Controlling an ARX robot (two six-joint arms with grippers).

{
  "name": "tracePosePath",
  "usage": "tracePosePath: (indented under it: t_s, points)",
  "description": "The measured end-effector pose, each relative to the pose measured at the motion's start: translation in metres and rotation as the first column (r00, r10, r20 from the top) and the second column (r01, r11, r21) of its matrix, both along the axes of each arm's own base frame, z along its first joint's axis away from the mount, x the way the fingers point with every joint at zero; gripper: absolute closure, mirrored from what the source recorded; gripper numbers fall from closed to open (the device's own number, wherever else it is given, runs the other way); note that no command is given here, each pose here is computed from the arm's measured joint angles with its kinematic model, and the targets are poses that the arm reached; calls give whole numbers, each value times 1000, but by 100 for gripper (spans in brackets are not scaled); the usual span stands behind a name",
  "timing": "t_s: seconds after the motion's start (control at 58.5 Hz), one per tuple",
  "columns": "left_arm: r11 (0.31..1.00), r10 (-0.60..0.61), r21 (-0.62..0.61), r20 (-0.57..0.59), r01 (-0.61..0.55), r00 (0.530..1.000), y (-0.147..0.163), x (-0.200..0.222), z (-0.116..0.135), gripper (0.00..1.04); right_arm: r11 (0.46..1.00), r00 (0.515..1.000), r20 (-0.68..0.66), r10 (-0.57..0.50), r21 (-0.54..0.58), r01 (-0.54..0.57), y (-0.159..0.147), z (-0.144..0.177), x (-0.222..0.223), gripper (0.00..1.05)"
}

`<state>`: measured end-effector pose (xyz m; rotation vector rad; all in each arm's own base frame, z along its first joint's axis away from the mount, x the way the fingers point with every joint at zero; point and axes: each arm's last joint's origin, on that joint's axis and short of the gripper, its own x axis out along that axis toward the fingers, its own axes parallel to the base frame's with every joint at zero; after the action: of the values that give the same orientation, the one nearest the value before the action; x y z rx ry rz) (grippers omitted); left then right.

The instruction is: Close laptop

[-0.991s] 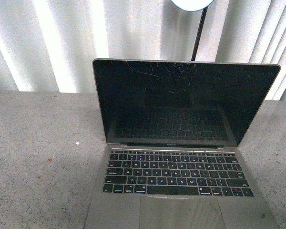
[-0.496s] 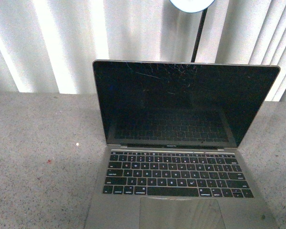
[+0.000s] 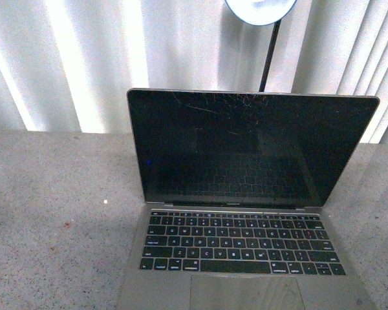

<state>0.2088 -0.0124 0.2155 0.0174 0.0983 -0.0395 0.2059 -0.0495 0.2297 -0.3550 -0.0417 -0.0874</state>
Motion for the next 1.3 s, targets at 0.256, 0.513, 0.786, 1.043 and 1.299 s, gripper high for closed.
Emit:
tracePosePath:
  t_s: [0.256,0.513,0.786,1.043,1.299]
  points:
    - [949,-188,251,-43,193,981,-10,85,30,7,983,993,-88,78,-159,-92,-48,37,92,7]
    - [765,-331,526,-174,371,928,-27,132,66,7,912,947,-222,234,-286,-293,-64,53,148,7]
    - [541,-417,687,-282,486,864,-60,159,87,7,767,839,-324,437,-353,-536,-54,47,174,7]
    - [379,-448,761,-346,526,824,-74,181,85,7,618,785,-419,457,-485,-619,-40,43,196,7]
    - [268,-449,771,-431,578,783,-83,197,56,7,537,721,-479,500,-482,-692,-24,44,213,7]
